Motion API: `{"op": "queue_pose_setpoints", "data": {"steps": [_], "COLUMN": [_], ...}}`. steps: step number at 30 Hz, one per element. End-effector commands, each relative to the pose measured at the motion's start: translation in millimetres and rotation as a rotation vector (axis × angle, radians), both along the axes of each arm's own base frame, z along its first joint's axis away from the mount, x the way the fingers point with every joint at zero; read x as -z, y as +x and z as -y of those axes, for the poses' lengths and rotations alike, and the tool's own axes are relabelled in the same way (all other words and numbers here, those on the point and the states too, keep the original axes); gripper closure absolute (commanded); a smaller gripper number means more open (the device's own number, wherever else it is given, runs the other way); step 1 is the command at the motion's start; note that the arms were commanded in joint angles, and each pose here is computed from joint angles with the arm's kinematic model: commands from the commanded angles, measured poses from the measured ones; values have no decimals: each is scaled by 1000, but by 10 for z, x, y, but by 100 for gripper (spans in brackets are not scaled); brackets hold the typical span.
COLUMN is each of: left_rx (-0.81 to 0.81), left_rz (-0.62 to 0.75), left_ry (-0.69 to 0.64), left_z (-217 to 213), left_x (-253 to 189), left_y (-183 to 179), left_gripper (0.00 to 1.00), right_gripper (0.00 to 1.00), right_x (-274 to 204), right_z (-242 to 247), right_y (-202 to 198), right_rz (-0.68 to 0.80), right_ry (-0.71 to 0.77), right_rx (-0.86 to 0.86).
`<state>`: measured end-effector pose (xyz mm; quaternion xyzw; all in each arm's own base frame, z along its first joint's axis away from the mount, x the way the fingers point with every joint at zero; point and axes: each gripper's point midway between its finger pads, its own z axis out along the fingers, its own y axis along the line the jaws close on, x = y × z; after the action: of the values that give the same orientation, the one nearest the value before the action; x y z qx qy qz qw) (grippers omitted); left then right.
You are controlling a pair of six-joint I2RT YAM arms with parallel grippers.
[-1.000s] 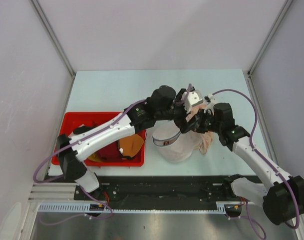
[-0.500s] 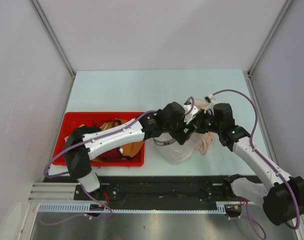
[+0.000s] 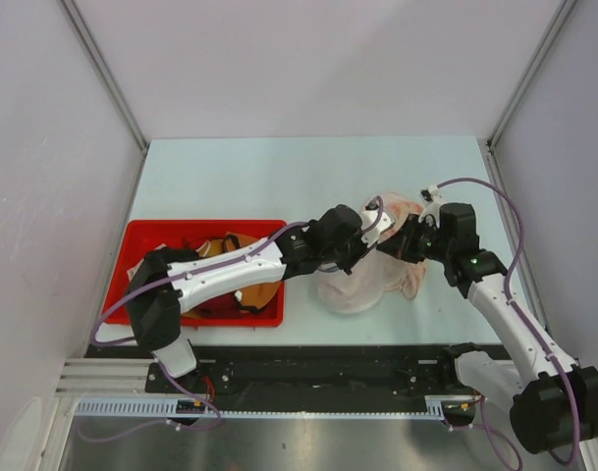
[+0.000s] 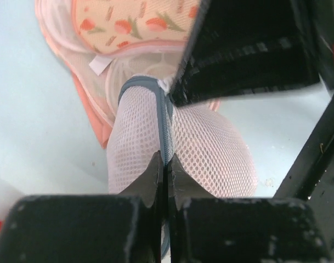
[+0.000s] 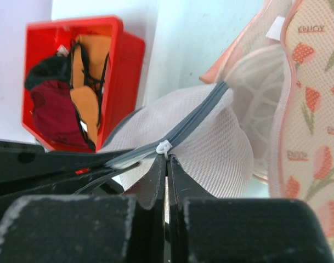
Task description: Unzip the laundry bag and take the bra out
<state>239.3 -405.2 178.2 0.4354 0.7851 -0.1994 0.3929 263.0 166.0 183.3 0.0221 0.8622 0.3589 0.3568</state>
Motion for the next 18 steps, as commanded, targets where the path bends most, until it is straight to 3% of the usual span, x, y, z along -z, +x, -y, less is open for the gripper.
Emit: {"op": "queue_pose_setpoints", "data": {"steps": [1, 8, 18], "left_rx": [165, 145, 156], "left_rz": [145, 376, 470], "left_ry": [-87, -251, -446], "left_z": [-87, -349, -577], "left_x": [-413, -900, -1338], "left_y": [-156, -118, -127], "left_gripper": [99, 100, 100], "right_gripper": [100, 100, 100], "right_x": [-220, -85, -9], "right_z": [430, 556, 537], "right_y": [305, 490, 633], "right_rz": [87, 58, 47], "right_ry": [30, 52, 74], "right_rx": [130, 161, 165]}}
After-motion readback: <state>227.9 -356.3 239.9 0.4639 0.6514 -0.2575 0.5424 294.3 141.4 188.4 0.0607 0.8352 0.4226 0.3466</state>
